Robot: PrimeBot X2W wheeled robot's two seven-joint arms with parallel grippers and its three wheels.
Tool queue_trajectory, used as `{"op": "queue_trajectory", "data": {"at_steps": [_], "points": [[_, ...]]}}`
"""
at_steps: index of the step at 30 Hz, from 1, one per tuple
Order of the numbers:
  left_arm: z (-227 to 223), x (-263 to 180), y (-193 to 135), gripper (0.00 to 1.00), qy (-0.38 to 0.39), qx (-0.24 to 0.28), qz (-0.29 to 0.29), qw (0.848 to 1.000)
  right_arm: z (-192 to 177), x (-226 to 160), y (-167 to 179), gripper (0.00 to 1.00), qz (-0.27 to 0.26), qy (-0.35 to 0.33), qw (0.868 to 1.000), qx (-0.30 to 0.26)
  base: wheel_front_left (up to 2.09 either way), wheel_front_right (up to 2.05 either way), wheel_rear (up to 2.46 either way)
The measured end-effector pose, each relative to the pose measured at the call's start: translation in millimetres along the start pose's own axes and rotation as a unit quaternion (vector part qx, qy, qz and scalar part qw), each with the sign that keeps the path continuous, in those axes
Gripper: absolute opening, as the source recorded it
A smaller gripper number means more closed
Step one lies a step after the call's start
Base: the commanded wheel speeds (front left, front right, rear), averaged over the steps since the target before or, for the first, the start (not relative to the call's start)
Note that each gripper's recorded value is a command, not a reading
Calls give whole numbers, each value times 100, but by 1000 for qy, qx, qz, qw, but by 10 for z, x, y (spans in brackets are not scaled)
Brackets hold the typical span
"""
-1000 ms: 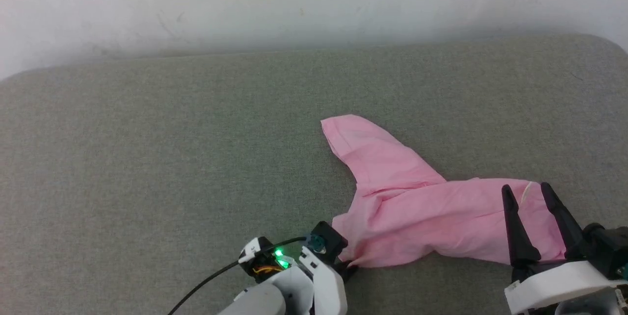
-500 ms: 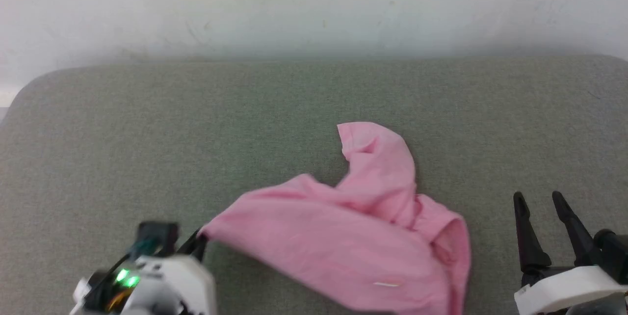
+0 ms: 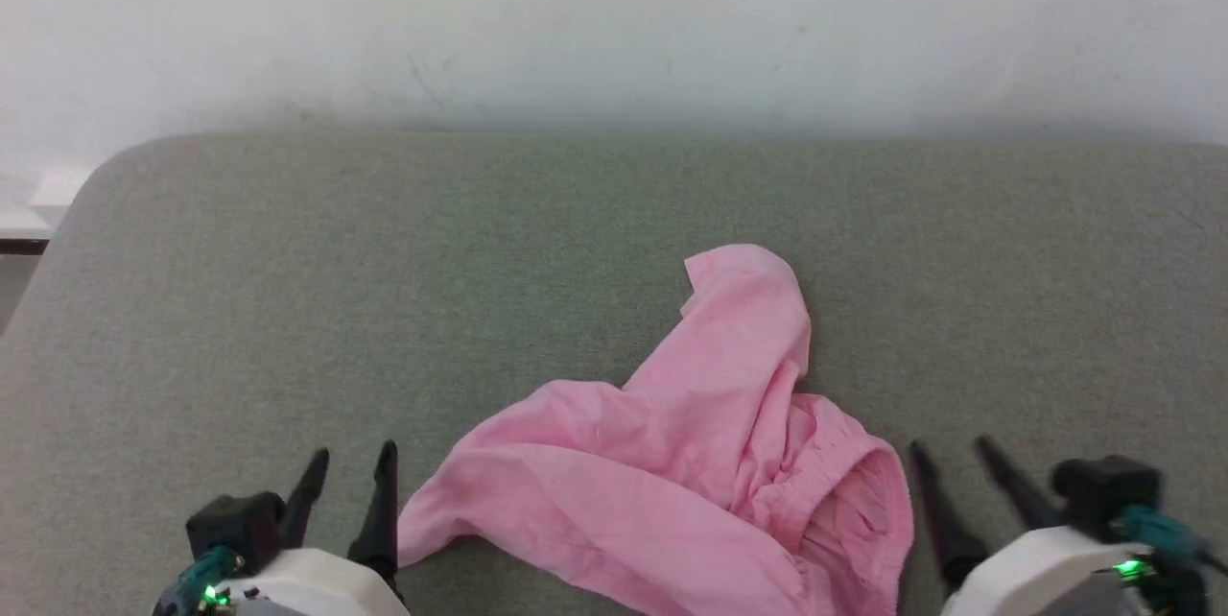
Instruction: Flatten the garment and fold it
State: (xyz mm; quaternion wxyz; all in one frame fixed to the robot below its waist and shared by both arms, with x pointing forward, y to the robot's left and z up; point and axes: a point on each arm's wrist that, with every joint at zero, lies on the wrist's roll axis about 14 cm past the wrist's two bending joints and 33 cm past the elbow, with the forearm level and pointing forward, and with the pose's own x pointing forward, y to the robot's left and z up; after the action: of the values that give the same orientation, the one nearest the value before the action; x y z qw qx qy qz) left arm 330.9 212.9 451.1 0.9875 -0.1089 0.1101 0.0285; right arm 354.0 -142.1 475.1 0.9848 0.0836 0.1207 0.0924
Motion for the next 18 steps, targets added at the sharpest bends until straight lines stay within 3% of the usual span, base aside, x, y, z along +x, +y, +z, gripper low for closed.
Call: {"op": "queue_trajectory", "data": {"at_steps": [7,12,13,14,18], "points": [[457,-9,7,100,-103,16,2,995,-527,-21,517,100,80,136,987,11,0,0,0],[585,-36,-38,100,-132,13,2,991,-730,80,657,100,110,190,975,18,0,0,0],[584,-38,-54,100,-133,12,1,991,-761,108,663,42,114,198,974,12,0,0,0],[580,-39,-66,100,-134,10,-1,991,-759,145,668,0,116,198,973,14,0,0,0],[546,-36,-69,100,-133,8,1,991,-600,329,605,0,119,177,977,1,0,0,0]]}}
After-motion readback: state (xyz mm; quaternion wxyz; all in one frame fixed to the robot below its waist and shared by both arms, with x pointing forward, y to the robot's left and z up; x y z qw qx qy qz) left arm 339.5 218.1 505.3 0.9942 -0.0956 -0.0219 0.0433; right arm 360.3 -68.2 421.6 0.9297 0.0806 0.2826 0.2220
